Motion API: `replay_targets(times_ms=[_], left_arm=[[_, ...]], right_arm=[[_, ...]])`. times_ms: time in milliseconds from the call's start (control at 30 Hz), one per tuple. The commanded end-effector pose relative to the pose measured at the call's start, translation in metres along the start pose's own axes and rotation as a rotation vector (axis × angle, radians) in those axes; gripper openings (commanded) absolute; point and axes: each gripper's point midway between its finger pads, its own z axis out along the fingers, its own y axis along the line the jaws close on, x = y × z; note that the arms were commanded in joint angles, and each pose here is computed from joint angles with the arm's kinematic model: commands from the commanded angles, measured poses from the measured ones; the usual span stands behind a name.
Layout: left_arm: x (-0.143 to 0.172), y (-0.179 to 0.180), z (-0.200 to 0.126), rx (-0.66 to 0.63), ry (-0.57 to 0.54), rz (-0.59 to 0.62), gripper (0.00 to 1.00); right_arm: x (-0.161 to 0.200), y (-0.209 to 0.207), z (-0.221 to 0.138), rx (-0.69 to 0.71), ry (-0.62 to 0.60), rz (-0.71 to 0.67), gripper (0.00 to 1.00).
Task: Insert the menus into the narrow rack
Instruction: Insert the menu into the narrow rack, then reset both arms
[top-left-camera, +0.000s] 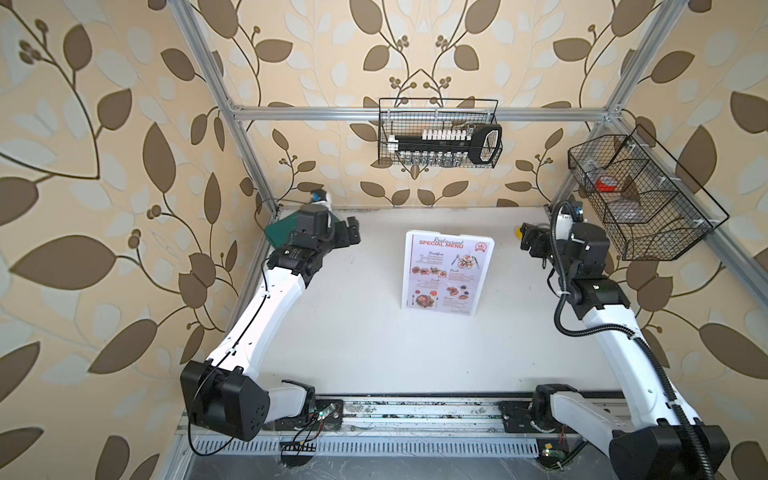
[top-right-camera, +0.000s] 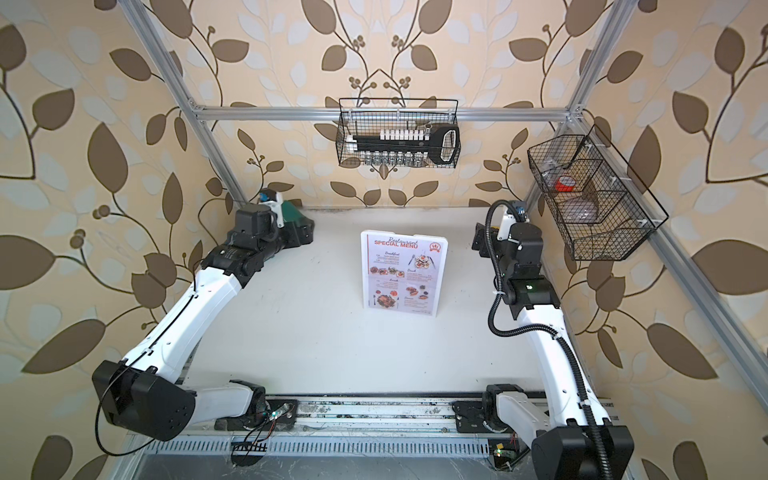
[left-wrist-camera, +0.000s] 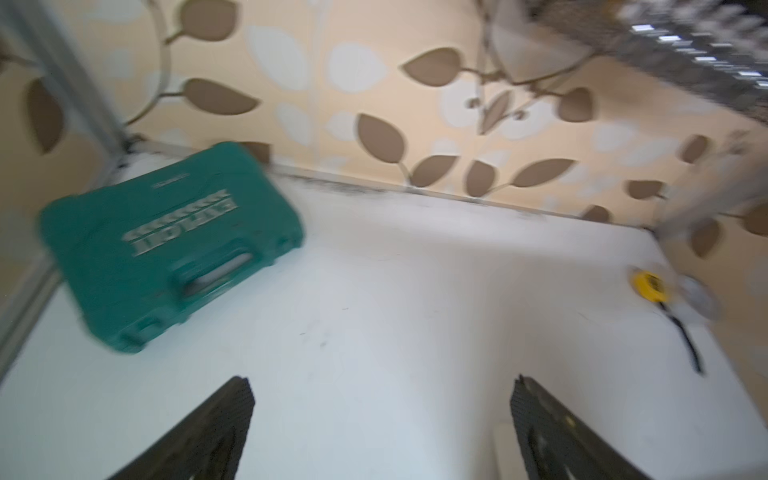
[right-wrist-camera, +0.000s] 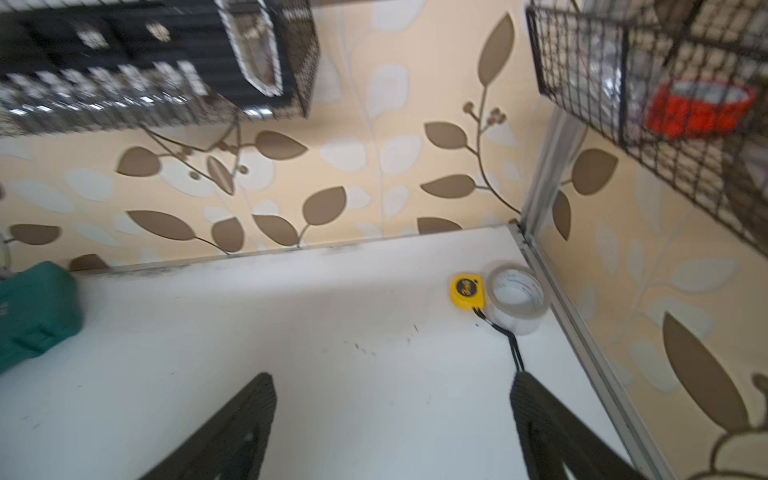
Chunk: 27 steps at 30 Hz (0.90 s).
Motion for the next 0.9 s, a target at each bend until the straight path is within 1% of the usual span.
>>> replay_targets(times_ms=[0,33,67,133,200,233,267,300,333,367,433,467,500,567,600,633,667,700,733,767,800,867], left_arm=[[0.050,0.040,0.033,-0.169,-0.012,0.064,0.99],[0.070,0.051,0.041,-0.193,-0.016,0.084,0.99],[0.085,0.061,0.047,-0.216,-0.024,0.097,0.99],[0.118,0.077,0.058,-0.248,-0.035,0.168,0.99],[0.136,0.088,0.067,-0.280,-0.006,0.220,0.99],[0.137,0.089,0.072,-0.282,-0.014,0.231,0.99],[0.145,0.090,0.081,-0.277,0.004,0.258,0.99],[0.145,0.086,0.084,-0.260,0.027,0.287,0.99],[0.140,0.084,0.085,-0.250,-0.022,0.305,0.99],[0.142,0.086,0.083,-0.238,-0.058,0.295,0.99],[0.144,0.088,0.078,-0.199,-0.099,0.267,0.99],[0.146,0.088,0.078,-0.167,-0.085,0.253,0.99],[0.146,0.089,0.079,-0.144,-0.089,0.241,0.99],[0.151,0.086,0.077,-0.102,-0.091,0.238,0.99],[0.158,0.086,0.075,-0.072,-0.101,0.240,0.99],[0.160,0.084,0.072,-0.057,-0.150,0.251,0.99],[0.157,0.082,0.071,-0.047,-0.179,0.258,0.99],[0.155,0.080,0.075,-0.042,-0.152,0.258,0.99],[0.158,0.084,0.080,-0.042,-0.102,0.237,0.99],[0.158,0.086,0.082,-0.018,-0.084,0.213,0.99],[0.157,0.089,0.084,-0.017,-0.076,0.198,0.99],[0.158,0.091,0.085,-0.020,-0.065,0.187,0.99]], right_arm=[[0.060,-0.030,0.019,0.135,-0.005,0.043,0.91],[0.081,-0.038,0.023,0.165,-0.008,0.058,0.92],[0.097,-0.044,0.026,0.190,-0.001,0.068,0.94],[0.132,-0.052,0.035,0.226,0.021,0.092,0.96],[0.153,-0.055,0.040,0.238,0.010,0.077,0.97],[0.162,-0.056,0.041,0.239,-0.005,0.070,0.97],[0.159,-0.056,0.041,0.238,-0.043,0.065,0.98],[0.158,-0.053,0.042,0.227,-0.032,0.054,0.98],[0.152,-0.050,0.039,0.201,-0.089,0.038,0.98],[0.149,-0.046,0.035,0.171,-0.143,0.034,0.99],[0.157,-0.042,0.036,0.138,-0.161,0.024,0.99],[0.157,-0.036,0.037,0.101,-0.177,0.004,0.99],[0.165,-0.030,0.040,0.072,-0.150,-0.010,0.99],[0.163,-0.026,0.043,0.046,-0.193,-0.028,0.99],[0.168,-0.021,0.047,0.026,-0.152,-0.045,0.99],[0.172,-0.019,0.052,0.022,-0.098,-0.048,0.99],[0.171,-0.018,0.057,0.018,-0.093,-0.050,0.99],[0.171,-0.016,0.061,0.009,-0.091,-0.060,0.99],[0.172,-0.016,0.062,0.012,-0.077,-0.062,0.99],[0.175,-0.017,0.063,0.020,-0.053,-0.061,0.99],[0.174,-0.016,0.063,0.015,-0.067,-0.064,0.99],[0.175,-0.016,0.062,0.024,-0.058,-0.068,0.99]])
